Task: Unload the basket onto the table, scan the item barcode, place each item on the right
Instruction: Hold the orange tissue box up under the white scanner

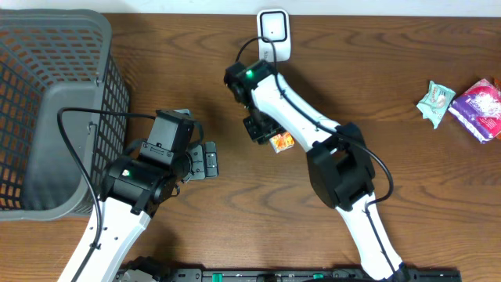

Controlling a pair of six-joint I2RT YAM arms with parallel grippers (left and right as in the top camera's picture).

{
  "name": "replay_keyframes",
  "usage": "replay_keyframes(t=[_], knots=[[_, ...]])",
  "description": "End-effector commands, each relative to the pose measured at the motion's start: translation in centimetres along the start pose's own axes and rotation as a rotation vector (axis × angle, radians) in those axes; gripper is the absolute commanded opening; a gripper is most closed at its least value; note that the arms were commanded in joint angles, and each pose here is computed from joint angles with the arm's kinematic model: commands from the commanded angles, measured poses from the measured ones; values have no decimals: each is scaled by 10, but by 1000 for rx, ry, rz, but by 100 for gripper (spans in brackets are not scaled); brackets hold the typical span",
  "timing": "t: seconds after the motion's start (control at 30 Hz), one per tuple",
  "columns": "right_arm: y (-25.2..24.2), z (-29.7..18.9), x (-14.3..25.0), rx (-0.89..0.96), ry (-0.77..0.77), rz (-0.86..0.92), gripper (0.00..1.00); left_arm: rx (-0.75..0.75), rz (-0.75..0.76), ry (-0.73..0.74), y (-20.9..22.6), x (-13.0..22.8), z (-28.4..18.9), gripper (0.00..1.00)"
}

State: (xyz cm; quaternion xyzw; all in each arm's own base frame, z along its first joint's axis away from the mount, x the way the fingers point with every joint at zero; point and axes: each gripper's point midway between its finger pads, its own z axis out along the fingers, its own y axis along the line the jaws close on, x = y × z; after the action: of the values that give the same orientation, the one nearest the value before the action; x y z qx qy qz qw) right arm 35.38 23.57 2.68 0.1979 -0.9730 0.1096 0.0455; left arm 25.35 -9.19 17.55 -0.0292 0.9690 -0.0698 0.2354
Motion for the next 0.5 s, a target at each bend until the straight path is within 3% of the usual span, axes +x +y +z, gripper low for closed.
replay_keyframes(t=[0.0, 0.27, 0.4, 0.47], knots=[[-6, 5, 0, 90, -30, 11, 39, -8, 9, 0, 2, -1, 0, 98], [-7, 33, -2, 99, -38, 29, 29, -8, 9, 0, 2, 0, 0, 98], [-9, 42, 0, 62, -21, 49, 3, -8, 9, 0, 2, -1, 0, 98], [-4, 42, 1, -8, -2, 64, 1, -8, 9, 0, 2, -1, 0, 98]])
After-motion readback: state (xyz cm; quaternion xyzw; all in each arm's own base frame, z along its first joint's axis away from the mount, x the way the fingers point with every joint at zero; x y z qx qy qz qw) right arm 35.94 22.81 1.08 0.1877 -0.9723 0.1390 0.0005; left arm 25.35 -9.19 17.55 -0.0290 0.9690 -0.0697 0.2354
